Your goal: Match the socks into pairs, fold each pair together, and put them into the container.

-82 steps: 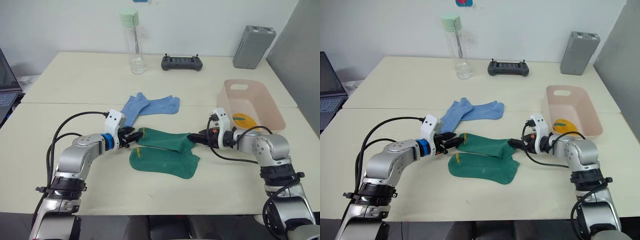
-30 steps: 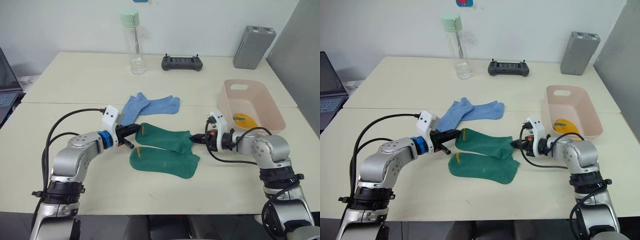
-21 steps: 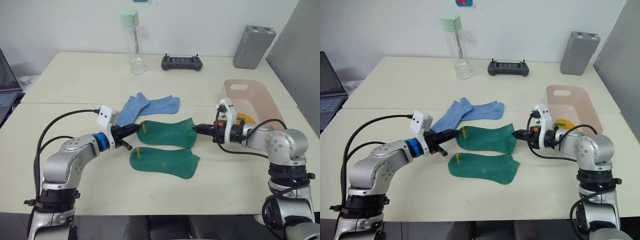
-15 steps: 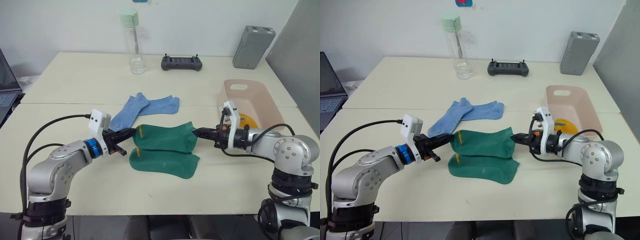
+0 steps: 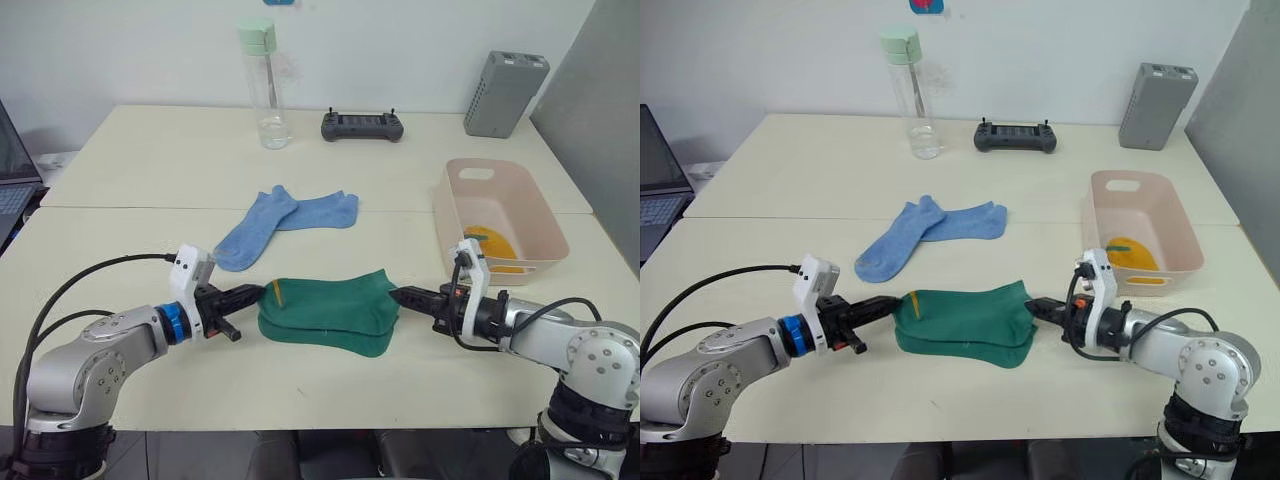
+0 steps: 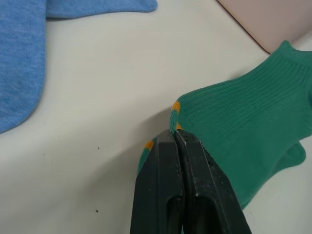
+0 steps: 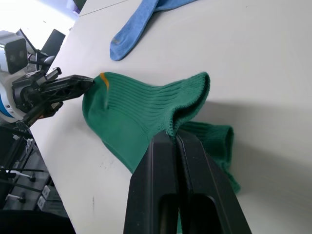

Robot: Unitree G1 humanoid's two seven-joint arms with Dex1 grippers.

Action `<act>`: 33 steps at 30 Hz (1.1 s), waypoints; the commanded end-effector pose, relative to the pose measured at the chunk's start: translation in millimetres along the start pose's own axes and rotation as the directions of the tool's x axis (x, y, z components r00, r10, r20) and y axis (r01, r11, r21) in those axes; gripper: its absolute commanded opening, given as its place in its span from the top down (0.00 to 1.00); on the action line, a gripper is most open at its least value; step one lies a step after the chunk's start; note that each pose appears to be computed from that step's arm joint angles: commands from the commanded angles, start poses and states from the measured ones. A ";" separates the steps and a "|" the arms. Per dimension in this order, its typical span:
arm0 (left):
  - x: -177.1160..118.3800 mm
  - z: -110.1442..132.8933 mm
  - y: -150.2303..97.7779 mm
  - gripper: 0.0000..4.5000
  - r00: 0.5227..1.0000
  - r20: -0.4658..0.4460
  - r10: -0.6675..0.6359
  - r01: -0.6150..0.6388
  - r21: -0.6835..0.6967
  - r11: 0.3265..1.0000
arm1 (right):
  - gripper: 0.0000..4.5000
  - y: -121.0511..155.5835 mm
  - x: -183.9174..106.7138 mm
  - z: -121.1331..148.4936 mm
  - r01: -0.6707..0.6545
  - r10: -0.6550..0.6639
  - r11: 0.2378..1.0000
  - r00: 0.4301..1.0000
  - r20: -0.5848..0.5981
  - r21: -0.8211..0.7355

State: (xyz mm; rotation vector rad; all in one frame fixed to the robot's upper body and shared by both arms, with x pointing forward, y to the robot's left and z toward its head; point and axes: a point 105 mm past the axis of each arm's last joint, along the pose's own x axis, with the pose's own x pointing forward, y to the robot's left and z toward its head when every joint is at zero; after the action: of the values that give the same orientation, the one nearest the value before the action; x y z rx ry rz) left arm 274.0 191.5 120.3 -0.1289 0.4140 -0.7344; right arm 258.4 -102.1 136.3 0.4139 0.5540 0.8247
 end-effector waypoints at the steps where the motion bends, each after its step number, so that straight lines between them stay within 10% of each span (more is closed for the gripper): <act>1: -0.4 5.5 -7.3 1.00 1.000 0.006 -0.026 0.026 0.035 0.999 | 0.99 8.2 -3.1 0.6 -0.016 0.016 1.000 1.000 0.018 -0.016; 33: -6.6 -3.9 0.9 1.00 0.999 -0.053 0.002 0.000 0.038 0.999 | 0.99 17.8 10.6 -14.3 -0.019 0.022 0.995 0.999 -0.039 0.098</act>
State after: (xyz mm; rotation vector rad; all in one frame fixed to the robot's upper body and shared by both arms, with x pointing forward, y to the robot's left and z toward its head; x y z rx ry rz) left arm 269.2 197.6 112.8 -0.0914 0.4767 -0.7361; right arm 245.8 -84.7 123.7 0.4821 0.6617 0.8006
